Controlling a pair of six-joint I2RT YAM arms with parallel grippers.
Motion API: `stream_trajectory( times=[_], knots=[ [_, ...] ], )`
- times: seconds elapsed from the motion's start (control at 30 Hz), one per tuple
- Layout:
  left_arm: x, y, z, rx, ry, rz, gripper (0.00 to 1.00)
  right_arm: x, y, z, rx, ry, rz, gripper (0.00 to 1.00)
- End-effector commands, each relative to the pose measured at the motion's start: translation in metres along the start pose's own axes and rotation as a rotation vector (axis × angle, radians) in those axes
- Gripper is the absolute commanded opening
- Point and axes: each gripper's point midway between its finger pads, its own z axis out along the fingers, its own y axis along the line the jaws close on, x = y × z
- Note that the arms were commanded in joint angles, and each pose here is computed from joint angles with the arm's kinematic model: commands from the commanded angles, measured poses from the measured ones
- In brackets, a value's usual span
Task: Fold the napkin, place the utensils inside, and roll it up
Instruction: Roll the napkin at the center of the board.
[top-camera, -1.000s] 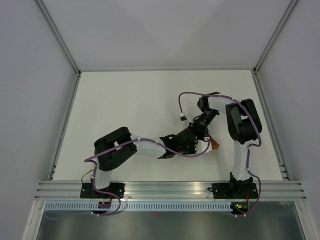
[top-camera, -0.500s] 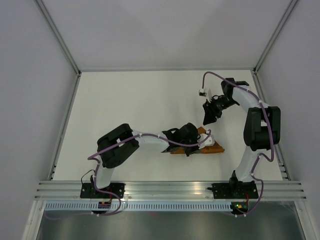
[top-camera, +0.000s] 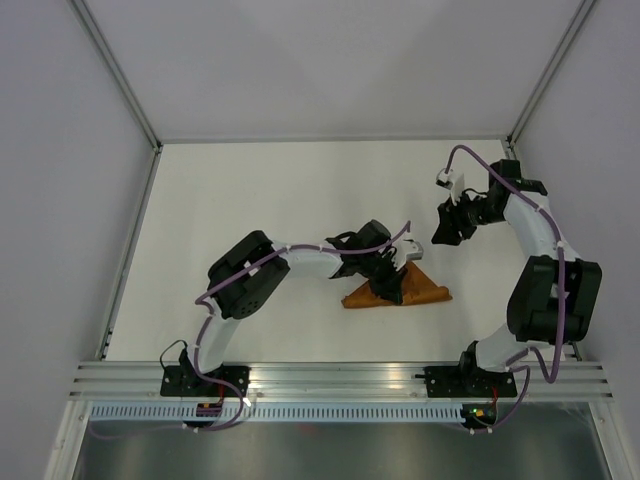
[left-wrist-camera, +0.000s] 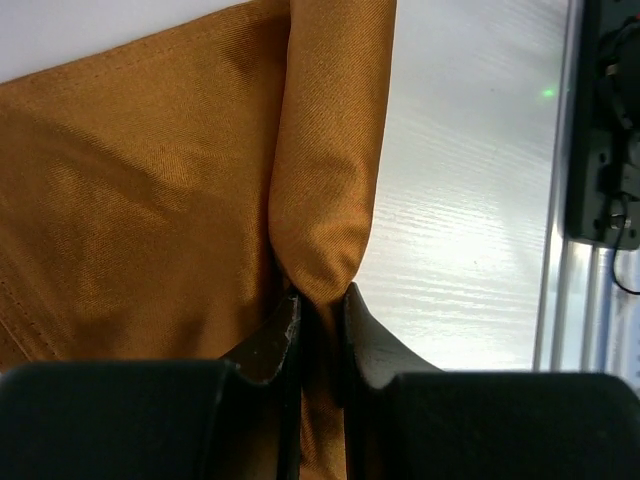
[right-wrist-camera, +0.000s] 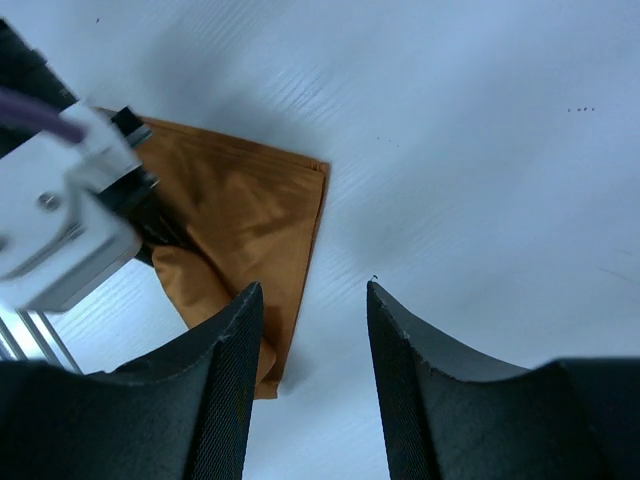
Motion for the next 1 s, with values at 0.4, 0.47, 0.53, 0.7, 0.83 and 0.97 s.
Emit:
stream_trajectory(
  times=[0.4, 0.47, 0.53, 0.7, 0.83, 0.97],
  knots=[
    [0.112, 0.005, -0.009, 0.116, 0.348, -0.56, 0.02, 0.035, 0.071, 0.009, -0.064, 0.029, -0.365, 0.53],
    [0.114, 0.008, -0.007, 0.117, 0.36, -0.59, 0.02, 0.047, 0.08, 0.016, -0.041, 0.064, -0.406, 0.54],
    [0.112, 0.011, -0.008, 0.119, 0.357, -0.614, 0.02, 0.046, 0.088, 0.027, -0.021, 0.069, -0.48, 0.56],
    [0.114, 0.018, -0.007, 0.125, 0.358, -0.686, 0.02, 0.058, 0.106, 0.043, -0.022, 0.122, -0.592, 0.59],
    [0.113, 0.018, -0.005, 0.132, 0.363, -0.704, 0.02, 0.069, 0.109, 0.055, -0.029, 0.164, -0.63, 0.59],
    [0.113, 0.019, -0.005, 0.131, 0.37, -0.724, 0.02, 0.083, 0.11, 0.069, -0.011, 0.202, -0.673, 0.6]
  ],
)
